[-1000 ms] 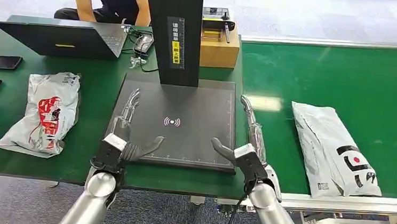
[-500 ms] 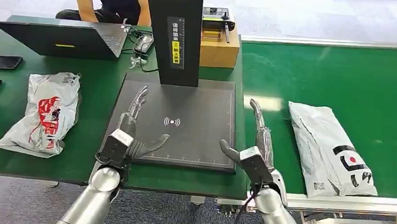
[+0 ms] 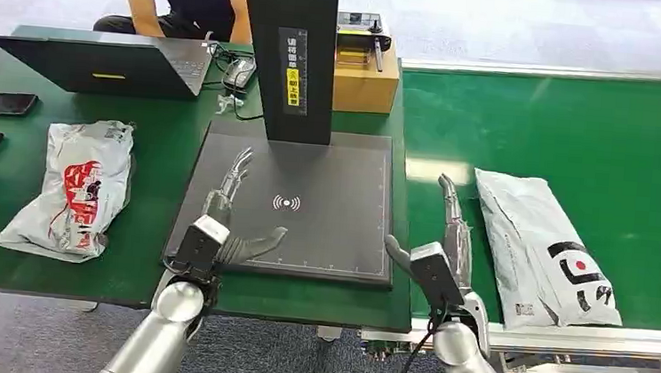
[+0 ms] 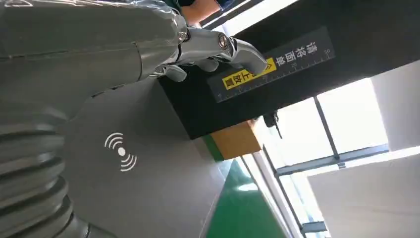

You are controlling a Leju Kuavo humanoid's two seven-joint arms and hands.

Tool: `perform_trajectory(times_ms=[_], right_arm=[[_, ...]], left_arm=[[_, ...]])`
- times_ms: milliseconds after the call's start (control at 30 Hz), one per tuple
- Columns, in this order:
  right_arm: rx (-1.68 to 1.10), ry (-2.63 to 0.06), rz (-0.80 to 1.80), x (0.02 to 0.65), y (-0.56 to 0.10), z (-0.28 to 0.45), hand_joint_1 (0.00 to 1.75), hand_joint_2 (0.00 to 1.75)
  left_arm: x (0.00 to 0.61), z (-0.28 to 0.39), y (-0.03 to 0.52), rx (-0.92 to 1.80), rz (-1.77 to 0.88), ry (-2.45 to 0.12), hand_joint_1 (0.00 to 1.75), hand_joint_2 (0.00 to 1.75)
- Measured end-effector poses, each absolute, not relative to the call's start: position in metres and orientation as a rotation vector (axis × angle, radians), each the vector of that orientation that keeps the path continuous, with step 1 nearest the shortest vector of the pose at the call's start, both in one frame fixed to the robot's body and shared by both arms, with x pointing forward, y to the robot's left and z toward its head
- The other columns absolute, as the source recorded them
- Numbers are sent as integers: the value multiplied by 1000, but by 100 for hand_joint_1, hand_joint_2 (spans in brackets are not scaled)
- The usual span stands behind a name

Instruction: Moved the parcel from conveyor to table for the left to box.

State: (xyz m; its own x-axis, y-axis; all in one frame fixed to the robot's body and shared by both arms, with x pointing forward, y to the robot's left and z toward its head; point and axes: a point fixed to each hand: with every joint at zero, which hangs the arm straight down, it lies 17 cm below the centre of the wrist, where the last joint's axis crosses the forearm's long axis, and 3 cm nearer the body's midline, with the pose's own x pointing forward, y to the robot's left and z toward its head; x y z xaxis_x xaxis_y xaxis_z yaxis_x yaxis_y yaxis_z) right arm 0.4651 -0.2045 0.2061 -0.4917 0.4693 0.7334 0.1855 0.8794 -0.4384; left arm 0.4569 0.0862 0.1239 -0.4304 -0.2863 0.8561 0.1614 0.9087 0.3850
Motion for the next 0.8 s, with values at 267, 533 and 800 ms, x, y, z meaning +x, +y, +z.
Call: perform_trajectory(times_ms=[267,533,800], right_arm=[[-535,-2041,324,464,-227,198,0,175],[-611,-2006,285,461,-244,195,0,175],[-671,-1978,237,455,-263,197,0,175]], left_arm=[[453,116,85,94,-507,-1932,0,175],[452,116,83,93,-507,-1932,0,175],[453,119,78,74,-510,-1937,0,175]])
